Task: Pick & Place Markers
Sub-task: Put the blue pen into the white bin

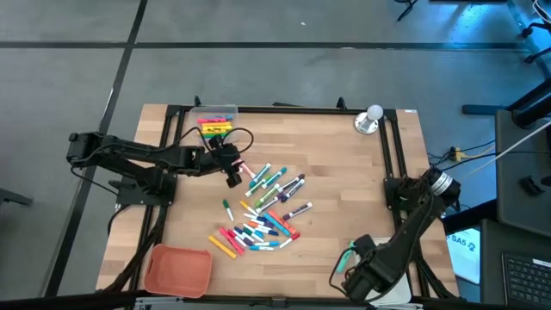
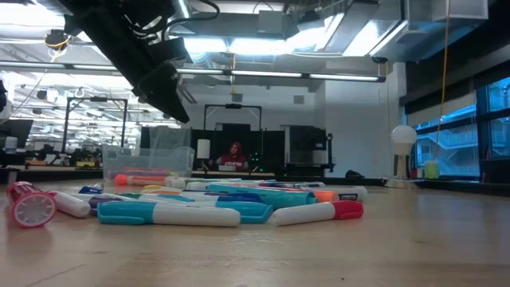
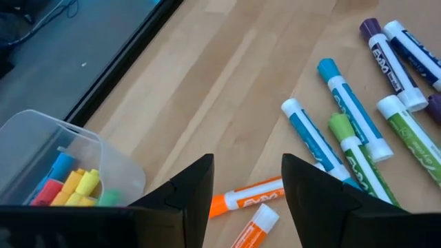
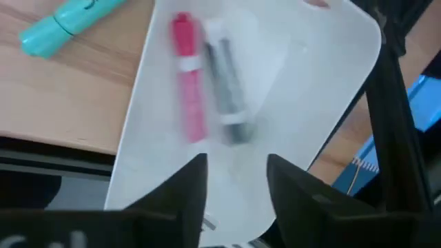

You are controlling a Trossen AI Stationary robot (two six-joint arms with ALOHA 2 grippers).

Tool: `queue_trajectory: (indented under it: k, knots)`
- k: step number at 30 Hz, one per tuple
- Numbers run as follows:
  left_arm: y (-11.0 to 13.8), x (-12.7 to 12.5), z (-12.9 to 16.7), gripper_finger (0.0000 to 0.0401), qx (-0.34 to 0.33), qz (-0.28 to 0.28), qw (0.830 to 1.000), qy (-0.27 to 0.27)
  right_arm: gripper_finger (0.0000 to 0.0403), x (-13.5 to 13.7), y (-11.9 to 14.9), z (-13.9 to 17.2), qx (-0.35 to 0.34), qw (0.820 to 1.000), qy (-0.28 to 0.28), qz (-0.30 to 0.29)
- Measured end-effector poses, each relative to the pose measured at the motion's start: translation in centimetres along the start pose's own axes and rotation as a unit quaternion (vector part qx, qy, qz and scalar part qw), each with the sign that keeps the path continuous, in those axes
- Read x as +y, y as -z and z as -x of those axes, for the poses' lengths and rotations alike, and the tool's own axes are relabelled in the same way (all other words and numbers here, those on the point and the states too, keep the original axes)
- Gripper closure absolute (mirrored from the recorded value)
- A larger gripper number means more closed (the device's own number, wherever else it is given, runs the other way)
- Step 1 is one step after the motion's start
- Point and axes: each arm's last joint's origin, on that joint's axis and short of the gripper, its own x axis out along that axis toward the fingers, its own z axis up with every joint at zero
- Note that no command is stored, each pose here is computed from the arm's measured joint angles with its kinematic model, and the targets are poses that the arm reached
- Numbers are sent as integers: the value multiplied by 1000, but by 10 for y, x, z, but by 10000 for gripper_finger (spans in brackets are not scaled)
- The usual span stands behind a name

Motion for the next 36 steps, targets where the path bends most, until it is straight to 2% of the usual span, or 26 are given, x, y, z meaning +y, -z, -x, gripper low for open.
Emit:
queue_trajectory:
  k: [7, 11, 14, 17, 20, 21, 24, 27, 28, 31, 36]
  knots:
    - [-1, 0, 0, 235, -5, 1, 1000, 1, 222, -8, -22, 13, -21, 999, 27, 14]
    - [-2, 0, 0, 235, -10, -2, 1000, 2, 220, -7, -51, 26, -97, 994, 10, 49]
    - [-2, 0, 0, 235, -10, -8, 1000, 2, 220, 3, -82, 34, -168, 978, -8, 120]
    - [-2, 0, 0, 235, -11, -14, 1000, 2, 220, 16, -120, 45, -216, 954, -40, 205]
    - [-4, -1, 0, 235, -19, -6, 1000, 9, 220, 29, -164, 59, -261, 918, -79, 288]
    - [-4, -1, 0, 235, -20, -2, 1000, 15, 219, 32, -178, 63, -280, 903, -86, 315]
    - [-4, -3, 0, 235, -15, 4, 999, 40, 221, 42, -217, 74, -334, 841, -107, 411]
    - [-3, -5, 1, 235, -15, -10, 999, 40, 232, 51, -251, 72, -354, 783, -97, 503]
    - [-3, -5, 1, 235, -14, -14, 999, 35, 238, 53, -261, 69, -352, 770, -92, 524]
    - [0, -6, 2, 235, -5, -19, 999, 26, 254, 59, -287, 52, -323, 759, -70, 561]
    - [2, -8, 4, 235, 2, -24, 1000, 19, 263, 67, -309, 24, -276, 765, -44, 580]
